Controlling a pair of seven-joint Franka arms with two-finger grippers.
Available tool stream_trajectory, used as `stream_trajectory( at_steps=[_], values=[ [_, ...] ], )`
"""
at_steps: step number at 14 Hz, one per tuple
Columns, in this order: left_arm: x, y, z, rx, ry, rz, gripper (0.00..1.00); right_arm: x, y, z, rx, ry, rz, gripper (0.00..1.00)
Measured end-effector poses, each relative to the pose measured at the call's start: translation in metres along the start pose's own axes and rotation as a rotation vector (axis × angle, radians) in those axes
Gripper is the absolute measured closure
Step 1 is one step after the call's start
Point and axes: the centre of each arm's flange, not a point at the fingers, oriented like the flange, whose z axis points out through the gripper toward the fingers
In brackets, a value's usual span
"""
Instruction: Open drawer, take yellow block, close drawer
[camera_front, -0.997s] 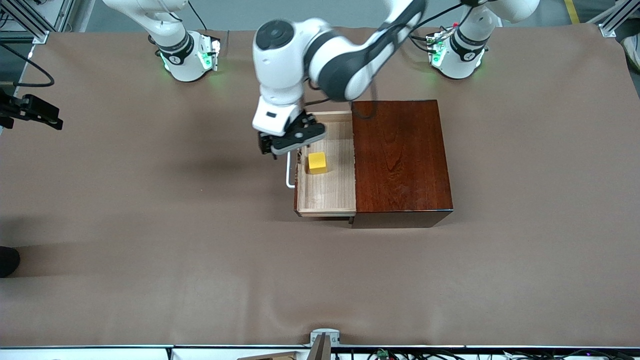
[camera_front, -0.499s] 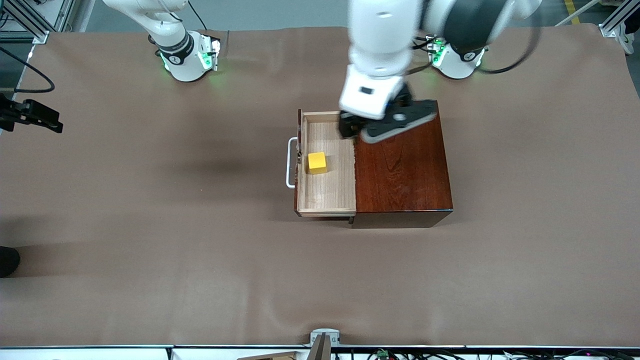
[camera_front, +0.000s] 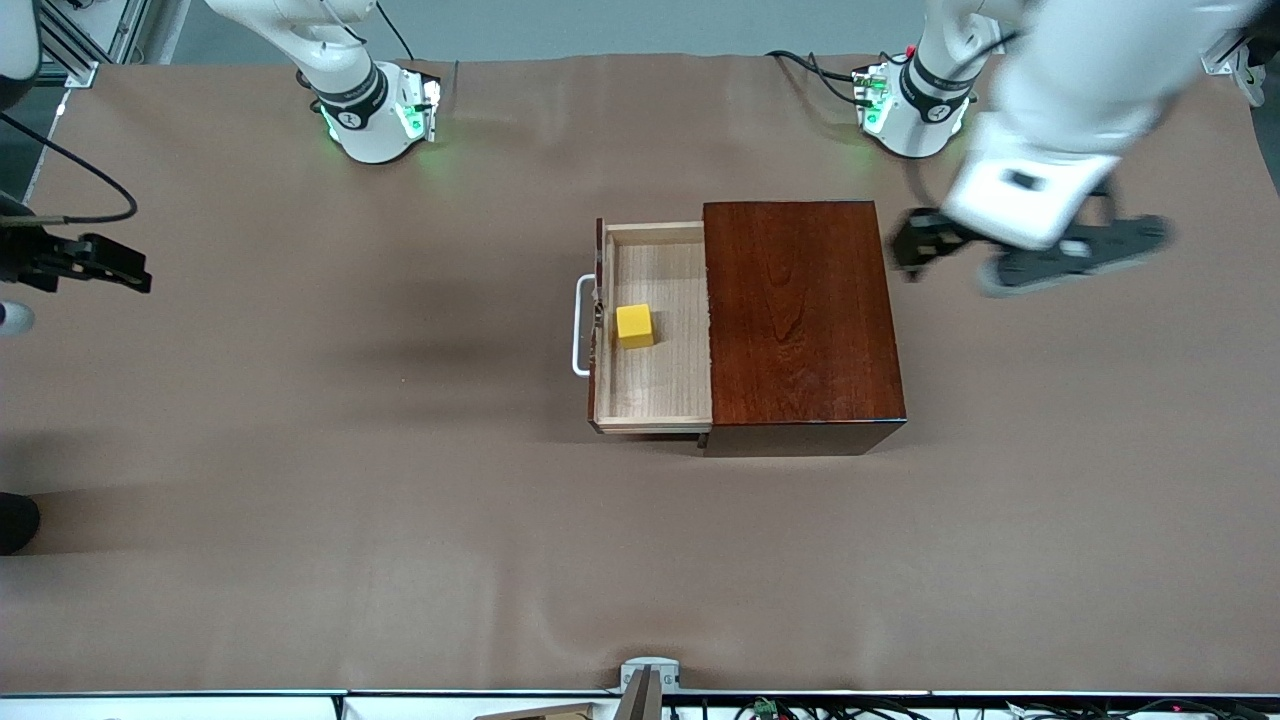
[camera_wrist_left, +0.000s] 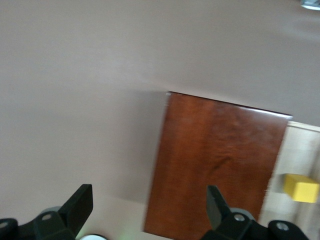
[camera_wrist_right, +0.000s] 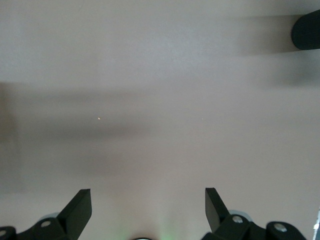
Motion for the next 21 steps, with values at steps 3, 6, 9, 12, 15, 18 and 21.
stream_trajectory(
  at_steps=[3,6,9,12,15,18,21],
  values=[
    [0.014,-0.071,0.006,0.003,-0.029,0.054,0.00,0.004,-0.034,0.005,0.049,-0.010,0.124,0.00],
    [0.024,-0.114,0.014,0.005,-0.049,0.031,0.00,0.002,-0.064,0.004,0.087,-0.028,0.285,0.00],
    [0.032,-0.135,0.027,0.008,-0.074,0.042,0.00,0.003,-0.097,0.010,0.121,-0.070,0.464,0.00],
    [0.036,-0.148,0.037,0.006,-0.074,0.049,0.00,0.002,-0.135,0.018,0.131,-0.113,0.612,0.00],
    [0.028,-0.148,0.046,-0.008,-0.024,0.058,0.00,0.004,-0.160,0.032,0.132,-0.165,0.713,0.00],
    [0.015,-0.144,0.037,-0.017,0.006,0.074,0.00,0.009,-0.178,0.047,0.137,-0.222,0.818,0.00],
    [0.007,-0.144,0.023,-0.024,0.032,0.078,0.00,0.014,-0.208,0.056,0.162,-0.236,0.950,0.00]
  ],
)
